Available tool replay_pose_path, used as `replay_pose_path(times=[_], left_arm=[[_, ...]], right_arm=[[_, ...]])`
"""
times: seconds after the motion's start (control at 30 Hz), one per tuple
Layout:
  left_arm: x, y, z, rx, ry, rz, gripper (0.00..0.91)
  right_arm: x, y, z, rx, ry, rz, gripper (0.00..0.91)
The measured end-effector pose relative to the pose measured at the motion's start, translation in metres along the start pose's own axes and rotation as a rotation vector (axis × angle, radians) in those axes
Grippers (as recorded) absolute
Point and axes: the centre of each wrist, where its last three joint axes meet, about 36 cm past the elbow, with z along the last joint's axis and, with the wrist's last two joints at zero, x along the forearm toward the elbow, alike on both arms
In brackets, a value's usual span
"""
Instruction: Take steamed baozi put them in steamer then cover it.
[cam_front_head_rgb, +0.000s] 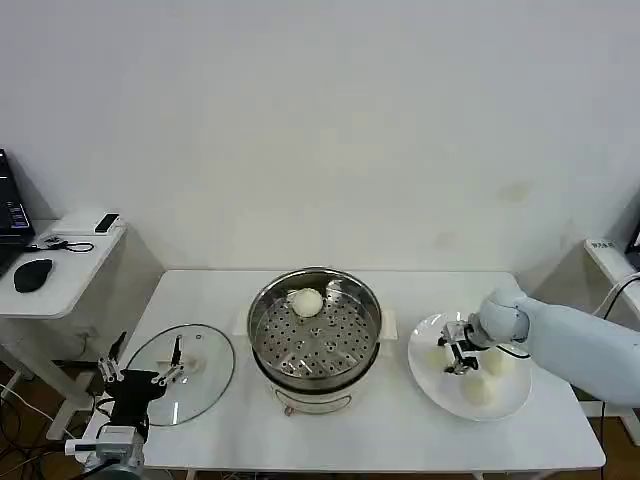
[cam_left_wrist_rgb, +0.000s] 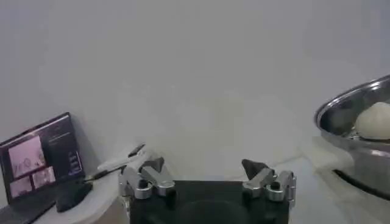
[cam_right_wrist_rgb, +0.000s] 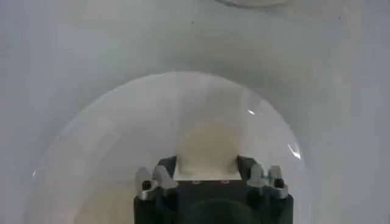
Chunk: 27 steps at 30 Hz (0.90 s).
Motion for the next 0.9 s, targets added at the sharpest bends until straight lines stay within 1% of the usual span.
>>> replay_pose_path(times=[0.17, 0.4, 0.47, 0.57, 0.6, 0.7, 0.8, 0.9], left_arm=[[0.0, 0.001, -0.001, -0.001, -0.004, -0.001, 0.907], [-0.001, -0.002, -0.002, 0.005, -0.008, 0.006, 0.907], [-0.001, -0.002, -0.003, 0.007, -0.013, 0.006, 0.907], [-0.002, -0.003, -0.005, 0.009, -0.02, 0.009, 0.907], [-0.002, -0.003, -0.005, 0.009, -0.022, 0.01, 0.907], [-0.001, -0.004, -0.006, 0.008, -0.025, 0.014, 0.907], [-0.002, -0.004, -0.008, 0.01, -0.03, 0.012, 0.907], [-0.003, -0.004, -0.008, 0.012, -0.036, 0.01, 0.907]], right_arm=[[0.017, -0.007, 0.003, -0.003, 0.003, 0.01, 0.615], [0.063, -0.023, 0.007, -0.021, -0.01, 0.077, 0.615], [0.078, -0.029, 0.005, -0.021, -0.017, 0.099, 0.615], [0.102, -0.039, -0.002, -0.014, -0.031, 0.138, 0.625], [0.111, -0.043, -0.004, -0.011, -0.035, 0.151, 0.615], [0.138, -0.056, -0.016, 0.002, -0.049, 0.19, 0.625], [0.163, -0.068, -0.032, 0.023, -0.065, 0.223, 0.625], [0.182, -0.08, -0.054, 0.052, -0.084, 0.247, 0.625]])
